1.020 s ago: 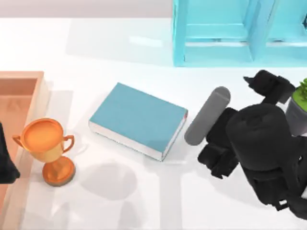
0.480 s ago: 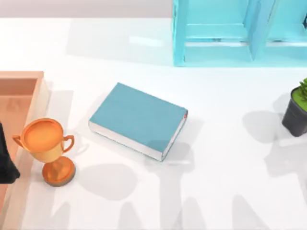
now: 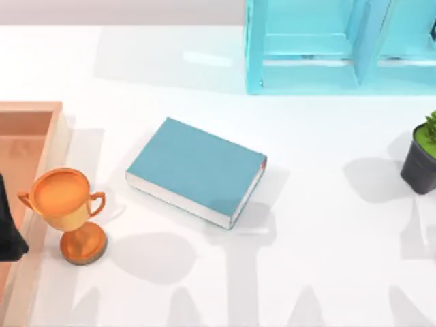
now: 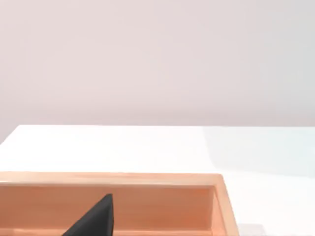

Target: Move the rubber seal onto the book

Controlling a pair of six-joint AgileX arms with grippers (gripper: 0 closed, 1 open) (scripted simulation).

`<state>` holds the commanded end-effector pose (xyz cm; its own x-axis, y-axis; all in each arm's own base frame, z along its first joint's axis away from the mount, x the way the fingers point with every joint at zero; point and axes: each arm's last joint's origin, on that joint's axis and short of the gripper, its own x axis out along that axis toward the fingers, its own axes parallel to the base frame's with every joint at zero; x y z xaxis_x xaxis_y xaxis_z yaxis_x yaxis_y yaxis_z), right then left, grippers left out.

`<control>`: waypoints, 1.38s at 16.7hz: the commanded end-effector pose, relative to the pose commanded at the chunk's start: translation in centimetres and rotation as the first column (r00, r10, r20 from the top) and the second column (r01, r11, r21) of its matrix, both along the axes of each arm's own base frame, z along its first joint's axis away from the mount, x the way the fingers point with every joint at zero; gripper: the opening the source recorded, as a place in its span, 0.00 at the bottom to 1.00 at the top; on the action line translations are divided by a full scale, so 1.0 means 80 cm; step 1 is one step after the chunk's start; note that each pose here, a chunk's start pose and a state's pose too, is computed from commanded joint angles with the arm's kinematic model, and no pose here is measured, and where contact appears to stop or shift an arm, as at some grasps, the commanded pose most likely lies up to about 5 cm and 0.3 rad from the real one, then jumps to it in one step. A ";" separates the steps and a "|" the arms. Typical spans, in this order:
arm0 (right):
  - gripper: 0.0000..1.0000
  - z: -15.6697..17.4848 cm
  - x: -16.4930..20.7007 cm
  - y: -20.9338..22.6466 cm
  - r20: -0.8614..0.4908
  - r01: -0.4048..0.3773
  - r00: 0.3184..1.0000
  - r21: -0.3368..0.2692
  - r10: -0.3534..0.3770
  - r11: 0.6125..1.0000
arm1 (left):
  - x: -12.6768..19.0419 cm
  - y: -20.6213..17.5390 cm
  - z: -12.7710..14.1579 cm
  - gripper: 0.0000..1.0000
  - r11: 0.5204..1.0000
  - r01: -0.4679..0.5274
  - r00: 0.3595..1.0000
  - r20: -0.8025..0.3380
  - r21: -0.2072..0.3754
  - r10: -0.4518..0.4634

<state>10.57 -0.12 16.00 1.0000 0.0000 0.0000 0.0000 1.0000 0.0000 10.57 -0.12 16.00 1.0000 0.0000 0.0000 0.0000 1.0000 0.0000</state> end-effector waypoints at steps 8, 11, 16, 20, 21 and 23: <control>1.00 0.000 0.000 0.000 0.000 0.000 1.000 0.000 0.000 1.000 | 0.001 0.002 0.015 1.00 1.000 -0.015 0.999 -0.052 0.012 0.015; 1.00 0.000 0.000 0.000 0.000 0.000 1.000 0.000 0.000 1.000 | 0.007 0.007 0.049 1.00 0.999 -0.037 0.983 -0.179 0.037 0.043; 1.00 0.000 0.000 0.000 0.000 0.000 1.000 0.000 0.000 1.000 | 0.059 0.022 0.119 1.00 0.996 -0.047 0.845 -0.528 0.082 0.083; 1.00 0.000 0.000 0.000 0.000 0.000 1.000 0.000 0.000 1.000 | 0.141 0.048 0.140 1.00 0.996 -0.025 0.581 -0.809 0.086 0.085; 1.00 0.000 0.000 0.000 0.000 0.000 1.000 0.000 0.000 1.000 | 0.162 0.056 0.138 1.00 0.997 -0.017 0.503 -0.860 0.081 0.079; 1.00 0.000 0.000 0.000 0.000 0.000 1.000 0.000 0.000 1.000 | 0.204 0.073 0.130 1.00 0.998 -0.004 0.351 -0.934 0.064 0.062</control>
